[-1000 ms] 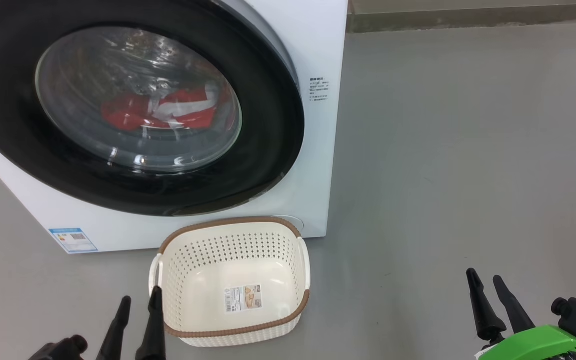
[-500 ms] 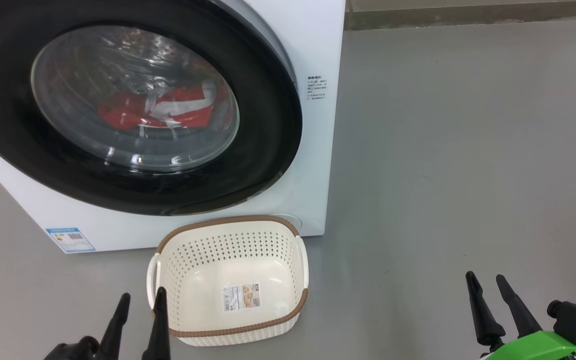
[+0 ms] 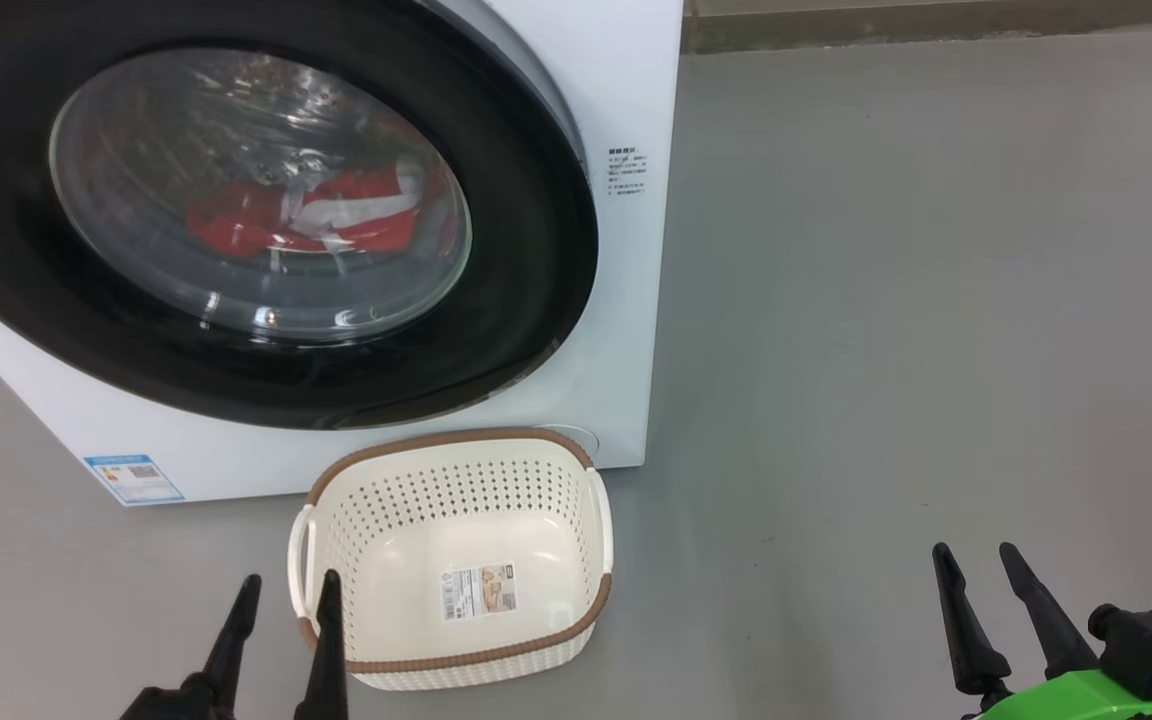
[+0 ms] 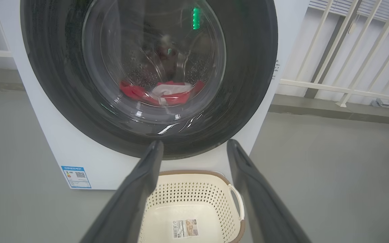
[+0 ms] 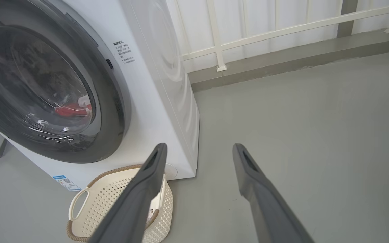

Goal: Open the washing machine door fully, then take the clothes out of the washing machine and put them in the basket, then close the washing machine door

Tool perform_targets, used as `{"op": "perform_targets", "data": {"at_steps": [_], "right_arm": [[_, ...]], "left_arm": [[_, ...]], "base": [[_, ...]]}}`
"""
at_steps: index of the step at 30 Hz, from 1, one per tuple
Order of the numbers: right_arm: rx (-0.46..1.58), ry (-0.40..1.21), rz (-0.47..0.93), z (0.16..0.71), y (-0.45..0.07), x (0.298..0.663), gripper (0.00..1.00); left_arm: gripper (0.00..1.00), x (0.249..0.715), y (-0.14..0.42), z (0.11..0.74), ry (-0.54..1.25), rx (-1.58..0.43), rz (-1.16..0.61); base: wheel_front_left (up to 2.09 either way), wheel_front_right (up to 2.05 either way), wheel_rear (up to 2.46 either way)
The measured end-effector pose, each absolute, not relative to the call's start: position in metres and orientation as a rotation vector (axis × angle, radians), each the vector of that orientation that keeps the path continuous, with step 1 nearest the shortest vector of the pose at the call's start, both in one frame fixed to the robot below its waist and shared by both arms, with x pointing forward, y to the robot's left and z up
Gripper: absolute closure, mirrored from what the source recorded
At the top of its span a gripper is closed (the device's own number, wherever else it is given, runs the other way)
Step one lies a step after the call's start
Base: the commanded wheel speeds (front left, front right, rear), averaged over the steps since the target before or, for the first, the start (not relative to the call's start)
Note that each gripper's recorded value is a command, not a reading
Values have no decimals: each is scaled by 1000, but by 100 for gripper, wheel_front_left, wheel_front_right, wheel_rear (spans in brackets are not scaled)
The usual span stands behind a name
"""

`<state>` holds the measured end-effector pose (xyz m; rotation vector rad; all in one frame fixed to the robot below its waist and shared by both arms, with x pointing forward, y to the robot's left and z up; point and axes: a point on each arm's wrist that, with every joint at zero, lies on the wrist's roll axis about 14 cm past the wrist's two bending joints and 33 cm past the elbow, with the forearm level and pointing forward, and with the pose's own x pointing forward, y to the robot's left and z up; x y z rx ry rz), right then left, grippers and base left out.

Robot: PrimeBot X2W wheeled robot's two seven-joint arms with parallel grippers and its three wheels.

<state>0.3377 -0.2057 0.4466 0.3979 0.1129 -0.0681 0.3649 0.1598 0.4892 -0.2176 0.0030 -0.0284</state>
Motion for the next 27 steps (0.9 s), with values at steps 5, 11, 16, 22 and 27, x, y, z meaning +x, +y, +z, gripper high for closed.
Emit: {"op": "perform_targets", "data": {"at_steps": [5, 11, 16, 22, 27], "right_arm": [[350, 119, -63, 444, -206, 333, 0], [294, 115, -59, 443, -208, 331, 0], [265, 113, -65, 443, -211, 328, 0], [267, 101, -79, 446, -216, 328, 0], [267, 98, -82, 446, -217, 327, 0]], "left_arm": [[0, 365, 159, 490, -8, -174, -38], [0, 360, 156, 485, -2, -104, -54], [0, 360, 155, 483, -1, -80, -62], [0, 359, 157, 481, 6, -90, -56], [0, 358, 157, 479, 10, -97, -53]], "base": [[0, 0, 0], [0, 0, 0], [0, 0, 0], [0, 0, 0], [0, 0, 0]]}}
